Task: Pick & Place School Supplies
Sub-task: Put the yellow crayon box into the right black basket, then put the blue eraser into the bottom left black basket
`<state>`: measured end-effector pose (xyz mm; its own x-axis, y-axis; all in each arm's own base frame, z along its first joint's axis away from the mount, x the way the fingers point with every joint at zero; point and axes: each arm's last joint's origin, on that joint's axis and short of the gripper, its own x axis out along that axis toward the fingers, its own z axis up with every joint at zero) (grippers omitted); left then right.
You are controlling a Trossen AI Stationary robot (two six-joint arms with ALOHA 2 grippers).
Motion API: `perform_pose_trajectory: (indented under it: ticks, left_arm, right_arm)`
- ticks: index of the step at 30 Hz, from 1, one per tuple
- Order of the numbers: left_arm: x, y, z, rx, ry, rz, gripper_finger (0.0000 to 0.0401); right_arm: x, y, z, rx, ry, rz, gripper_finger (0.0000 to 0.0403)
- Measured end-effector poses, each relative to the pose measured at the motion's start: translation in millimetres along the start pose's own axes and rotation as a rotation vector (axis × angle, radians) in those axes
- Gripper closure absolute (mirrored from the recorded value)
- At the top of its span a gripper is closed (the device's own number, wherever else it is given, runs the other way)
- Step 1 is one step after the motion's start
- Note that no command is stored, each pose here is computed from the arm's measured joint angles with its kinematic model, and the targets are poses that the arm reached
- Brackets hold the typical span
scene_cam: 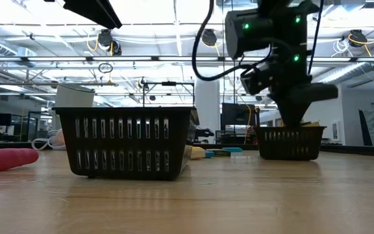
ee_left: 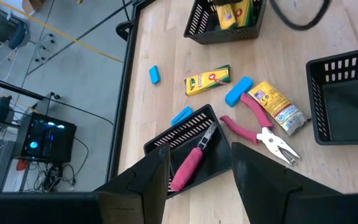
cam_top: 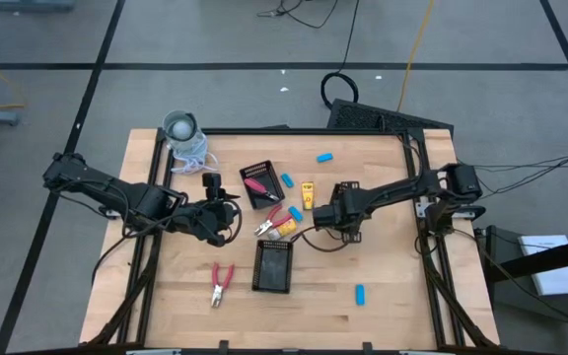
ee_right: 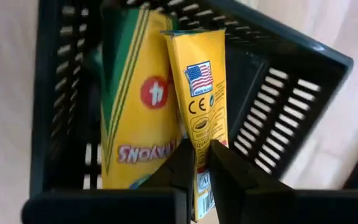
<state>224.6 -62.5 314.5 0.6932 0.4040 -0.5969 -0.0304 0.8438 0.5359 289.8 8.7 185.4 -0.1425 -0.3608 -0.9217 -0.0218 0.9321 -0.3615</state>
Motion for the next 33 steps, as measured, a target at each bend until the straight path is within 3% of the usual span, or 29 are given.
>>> perform_pose_trajectory:
  ticks: [12, 25, 29, 33]
  left_arm:
    - [0, 0, 0, 0.004, 0.0, 0.0, 0.0224]
    - [0, 0, 0, 0.012, 0.004, 0.0, 0.0224]
    - [0, 0, 0, 0.012, 0.004, -0.001, 0.0224]
    - [0, 0, -1, 0.013, 0.01, -0.008, 0.0224]
  right_arm:
    - [4, -7, -1, -0.034, 0.014, 0.0, 0.0328]
    - [-11, -16, 6, 0.051, -0.029, -0.05, 0.0182]
    - [-34, -17, 10, 0.121, -0.044, 0.018, 0.0171]
    - [-58, 4, 7, 0.115, -0.093, 0.155, 0.0173]
